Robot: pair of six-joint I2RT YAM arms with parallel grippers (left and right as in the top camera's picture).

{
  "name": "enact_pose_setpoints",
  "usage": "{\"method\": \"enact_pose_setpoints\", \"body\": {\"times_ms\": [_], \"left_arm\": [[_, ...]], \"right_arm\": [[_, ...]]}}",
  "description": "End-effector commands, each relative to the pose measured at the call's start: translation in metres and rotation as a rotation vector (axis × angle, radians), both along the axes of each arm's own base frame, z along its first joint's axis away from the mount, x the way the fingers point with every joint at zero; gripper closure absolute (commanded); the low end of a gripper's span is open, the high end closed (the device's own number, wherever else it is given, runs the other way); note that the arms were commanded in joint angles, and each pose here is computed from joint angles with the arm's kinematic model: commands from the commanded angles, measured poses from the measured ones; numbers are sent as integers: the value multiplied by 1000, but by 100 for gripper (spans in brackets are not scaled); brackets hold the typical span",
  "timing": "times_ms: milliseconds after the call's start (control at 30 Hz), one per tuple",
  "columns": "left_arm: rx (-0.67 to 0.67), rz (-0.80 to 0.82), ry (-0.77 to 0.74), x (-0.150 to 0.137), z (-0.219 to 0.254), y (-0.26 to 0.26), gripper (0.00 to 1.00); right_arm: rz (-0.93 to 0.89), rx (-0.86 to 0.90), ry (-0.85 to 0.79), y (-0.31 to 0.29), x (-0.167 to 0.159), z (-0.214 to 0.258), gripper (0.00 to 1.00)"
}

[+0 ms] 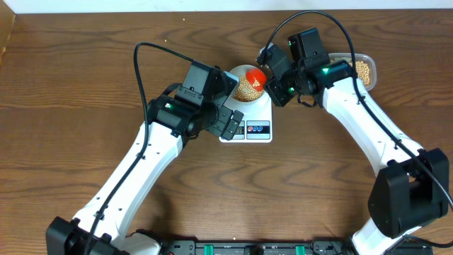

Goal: Scoop item into bowl and weigh 50g on scale

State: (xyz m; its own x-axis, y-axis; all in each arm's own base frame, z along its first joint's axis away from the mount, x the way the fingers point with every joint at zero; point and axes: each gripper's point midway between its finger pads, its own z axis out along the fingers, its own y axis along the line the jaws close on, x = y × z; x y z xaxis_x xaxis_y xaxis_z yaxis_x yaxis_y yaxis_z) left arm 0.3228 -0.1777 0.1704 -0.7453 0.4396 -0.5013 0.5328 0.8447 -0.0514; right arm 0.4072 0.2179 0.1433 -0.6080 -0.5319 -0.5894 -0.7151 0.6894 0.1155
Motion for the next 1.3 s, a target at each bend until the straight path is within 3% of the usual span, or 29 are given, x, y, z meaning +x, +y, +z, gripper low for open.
{"method": "enact_pose_setpoints", "body": {"times_ms": [0, 833, 1267], "left_arm": [[5, -2, 6, 0, -2, 1, 2], [5, -2, 6, 0, -2, 1, 2], [5, -2, 6, 0, -2, 1, 2]], "right_arm": [[39, -4, -47, 4, -1, 12, 99], [53, -4, -46, 4, -3, 12, 99], [37, -91, -86, 3, 0, 8, 99]]}}
